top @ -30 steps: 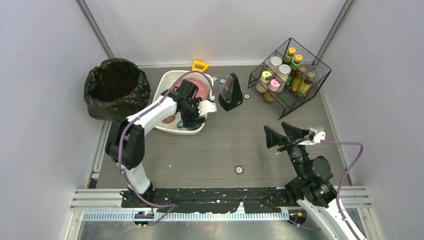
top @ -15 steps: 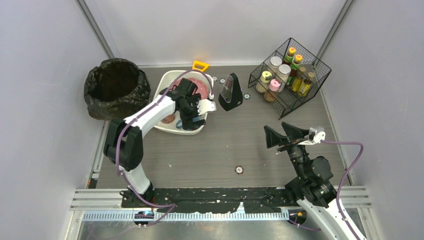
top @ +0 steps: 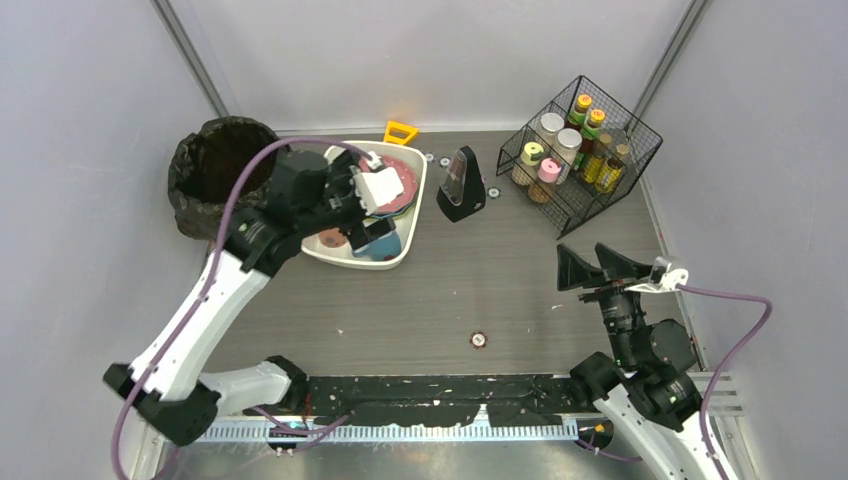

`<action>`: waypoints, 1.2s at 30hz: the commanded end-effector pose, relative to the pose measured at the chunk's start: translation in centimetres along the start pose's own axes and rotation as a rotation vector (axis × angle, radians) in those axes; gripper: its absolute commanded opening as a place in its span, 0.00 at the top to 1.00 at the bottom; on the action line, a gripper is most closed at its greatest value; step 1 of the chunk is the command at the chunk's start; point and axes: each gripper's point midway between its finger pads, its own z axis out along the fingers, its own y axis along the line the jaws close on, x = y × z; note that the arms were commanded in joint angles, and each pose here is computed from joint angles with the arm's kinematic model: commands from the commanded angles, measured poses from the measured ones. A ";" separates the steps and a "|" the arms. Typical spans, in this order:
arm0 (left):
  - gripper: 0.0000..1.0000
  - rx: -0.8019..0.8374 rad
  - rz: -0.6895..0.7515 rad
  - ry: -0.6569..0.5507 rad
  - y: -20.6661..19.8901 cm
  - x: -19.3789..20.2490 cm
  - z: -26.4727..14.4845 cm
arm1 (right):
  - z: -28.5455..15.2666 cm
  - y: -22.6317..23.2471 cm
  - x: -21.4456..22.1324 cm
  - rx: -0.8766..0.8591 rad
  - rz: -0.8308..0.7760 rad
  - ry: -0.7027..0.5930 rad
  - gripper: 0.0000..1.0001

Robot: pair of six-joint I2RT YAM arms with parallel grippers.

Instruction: Clear the kitchen counter

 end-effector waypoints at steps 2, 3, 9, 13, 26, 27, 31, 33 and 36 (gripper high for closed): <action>0.00 -0.288 -0.323 -0.130 2.1 -1.5 -5.9 | -1.2 -2.9 -3.2 0.176 -0.038 -0.040 0.05; 0.00 -0.356 -0.383 -0.138 2.5 -0.9 -7.0 | -1.3 -3.1 -3.0 0.192 -0.049 -0.024 0.05; 0.00 -0.757 -0.659 -0.154 3.7 5.0 -13.9 | -1.8 -4.4 -3.6 0.271 -0.075 -0.006 0.05; 0.00 -0.939 -0.801 -0.235 2.8 8.5 -17.4 | -2.8 -5.9 -4.9 0.371 -0.131 0.007 0.05; 0.00 -1.156 -0.878 -0.522 0.0 14.1 -20.9 | -5.0 -9.8 -7.2 0.570 -0.311 -0.068 0.05; 0.00 -1.161 -0.881 -0.552 -0.1 14.1 -21.2 | -5.3 -10.1 -7.3 0.590 -0.303 -0.078 0.05; 0.01 -1.149 -0.860 -0.614 -0.3 13.8 -21.2 | -7.0 -11.5 -8.0 0.674 -0.265 -0.128 0.05; 0.00 -1.163 -0.850 -0.626 -0.2 13.8 -21.3 | -7.4 -11.8 -8.0 0.686 -0.251 -0.142 0.05; 0.00 -1.154 -0.848 -0.644 -0.3 13.6 -21.5 | -7.7 -12.0 -8.1 0.691 -0.239 -0.159 0.05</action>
